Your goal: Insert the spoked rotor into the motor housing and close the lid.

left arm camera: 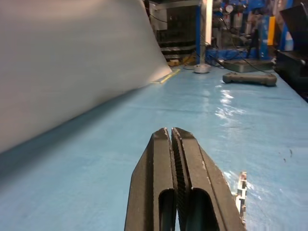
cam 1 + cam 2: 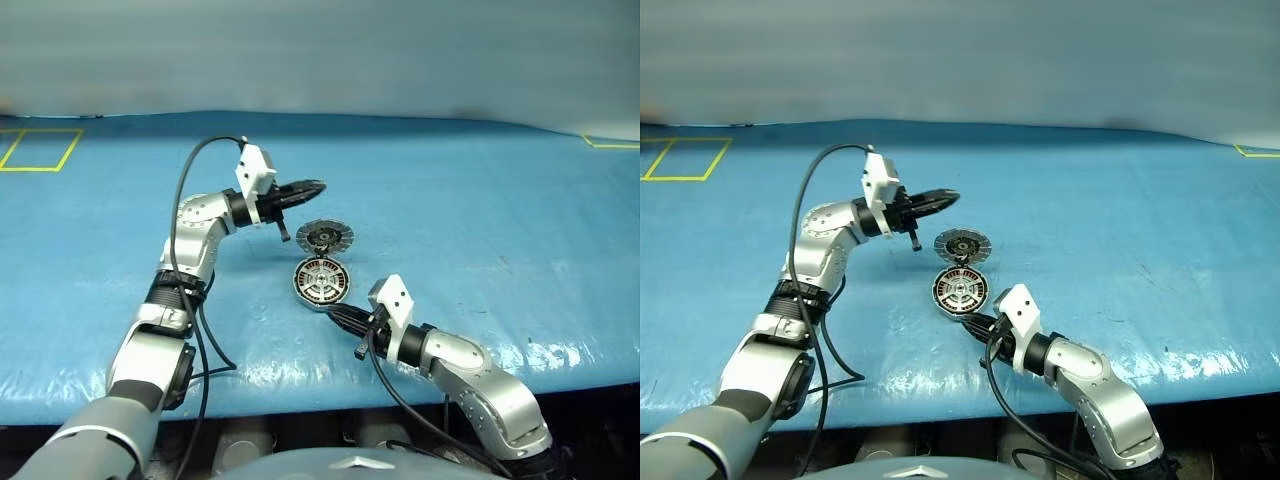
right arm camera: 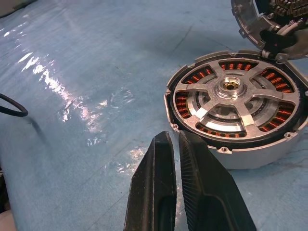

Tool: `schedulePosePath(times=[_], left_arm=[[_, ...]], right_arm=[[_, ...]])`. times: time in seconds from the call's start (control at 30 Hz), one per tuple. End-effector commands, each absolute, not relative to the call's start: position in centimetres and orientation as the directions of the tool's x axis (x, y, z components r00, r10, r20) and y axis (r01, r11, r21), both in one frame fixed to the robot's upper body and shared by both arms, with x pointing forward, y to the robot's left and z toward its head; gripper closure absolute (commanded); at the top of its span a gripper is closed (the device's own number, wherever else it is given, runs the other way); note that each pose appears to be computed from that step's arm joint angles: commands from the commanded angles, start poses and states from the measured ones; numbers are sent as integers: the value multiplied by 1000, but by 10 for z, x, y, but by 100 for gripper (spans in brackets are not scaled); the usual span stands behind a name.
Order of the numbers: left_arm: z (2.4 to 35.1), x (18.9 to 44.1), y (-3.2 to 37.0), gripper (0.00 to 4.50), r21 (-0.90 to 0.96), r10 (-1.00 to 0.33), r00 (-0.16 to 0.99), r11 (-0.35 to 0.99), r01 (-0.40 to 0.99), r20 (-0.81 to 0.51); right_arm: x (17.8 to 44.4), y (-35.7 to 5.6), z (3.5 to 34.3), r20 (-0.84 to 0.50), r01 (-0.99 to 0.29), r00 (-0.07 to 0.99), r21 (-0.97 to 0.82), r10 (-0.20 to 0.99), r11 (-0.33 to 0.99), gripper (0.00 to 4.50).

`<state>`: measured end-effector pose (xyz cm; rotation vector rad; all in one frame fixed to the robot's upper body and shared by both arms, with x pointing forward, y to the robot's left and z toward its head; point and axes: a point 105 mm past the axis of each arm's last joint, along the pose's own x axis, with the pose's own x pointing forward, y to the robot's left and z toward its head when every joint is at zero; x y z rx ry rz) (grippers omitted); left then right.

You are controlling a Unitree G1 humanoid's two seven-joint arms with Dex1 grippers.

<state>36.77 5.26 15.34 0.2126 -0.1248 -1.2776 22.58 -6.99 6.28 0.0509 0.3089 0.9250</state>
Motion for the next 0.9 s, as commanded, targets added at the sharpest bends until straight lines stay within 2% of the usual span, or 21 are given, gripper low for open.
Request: schedulePosePath(times=[0.03,0.27,0.57,0.7,0.9], left_arm=[[147,363,45,447,301,-971,219,181,936,-99],[139,350,43,447,260,-986,137,108,960,-98],[99,298,38,447,268,-951,-73,-157,950,-300],[83,298,41,447,260,-933,-42,-142,955,-356],[72,293,42,447,232,-931,-37,-129,964,-362]], right_arm=[[226,-71,83,-161,-772,601,139,783,621,417],[216,-87,89,-155,-718,667,126,729,684,417],[223,-96,90,-154,-677,711,112,686,727,417],[228,-96,90,-151,-669,720,106,677,736,417],[230,-94,88,-159,-667,722,101,674,738,417]])
